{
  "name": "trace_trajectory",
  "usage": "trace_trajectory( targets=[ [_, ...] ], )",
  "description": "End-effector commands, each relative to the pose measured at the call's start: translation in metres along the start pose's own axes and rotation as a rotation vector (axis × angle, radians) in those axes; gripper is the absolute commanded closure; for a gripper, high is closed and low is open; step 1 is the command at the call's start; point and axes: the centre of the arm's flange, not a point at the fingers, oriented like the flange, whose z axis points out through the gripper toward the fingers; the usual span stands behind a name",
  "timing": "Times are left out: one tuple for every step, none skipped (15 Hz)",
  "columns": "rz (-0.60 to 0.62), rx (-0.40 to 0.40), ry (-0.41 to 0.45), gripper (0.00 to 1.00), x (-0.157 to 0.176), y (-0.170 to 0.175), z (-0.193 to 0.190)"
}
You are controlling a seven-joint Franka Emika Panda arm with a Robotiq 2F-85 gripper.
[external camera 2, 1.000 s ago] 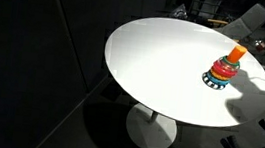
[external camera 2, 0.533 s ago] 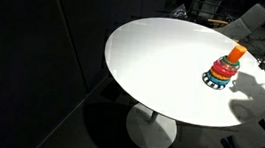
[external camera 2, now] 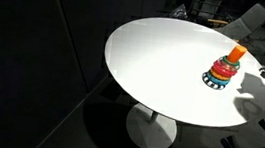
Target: Pick up the black and white ring from the ring holder and put it on the table
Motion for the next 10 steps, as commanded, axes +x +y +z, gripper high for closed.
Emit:
trace_trajectory(
  targets=[
    [0.009,-0.035,0.013,0.59,0.012,0.018,0.016],
    [0.009,-0.045,0.016,0.59,0.012,0.02,0.019],
    [0.006,-0.052,0.017,0.59,0.013,0.022,0.023],
    [0.003,-0.058,0.017,0.59,0.013,0.023,0.025],
    [0.002,-0.062,0.014,0.59,0.014,0.024,0.028],
    [0.002,-0.065,0.009,0.59,0.014,0.025,0.031],
    [0.003,-0.069,0.001,0.59,0.014,0.025,0.034],
    [0.002,-0.072,-0.005,0.59,0.014,0.025,0.037],
    [-0.001,-0.076,-0.01,0.59,0.013,0.025,0.04],
    [-0.003,-0.082,-0.012,0.59,0.013,0.026,0.043]
  ],
)
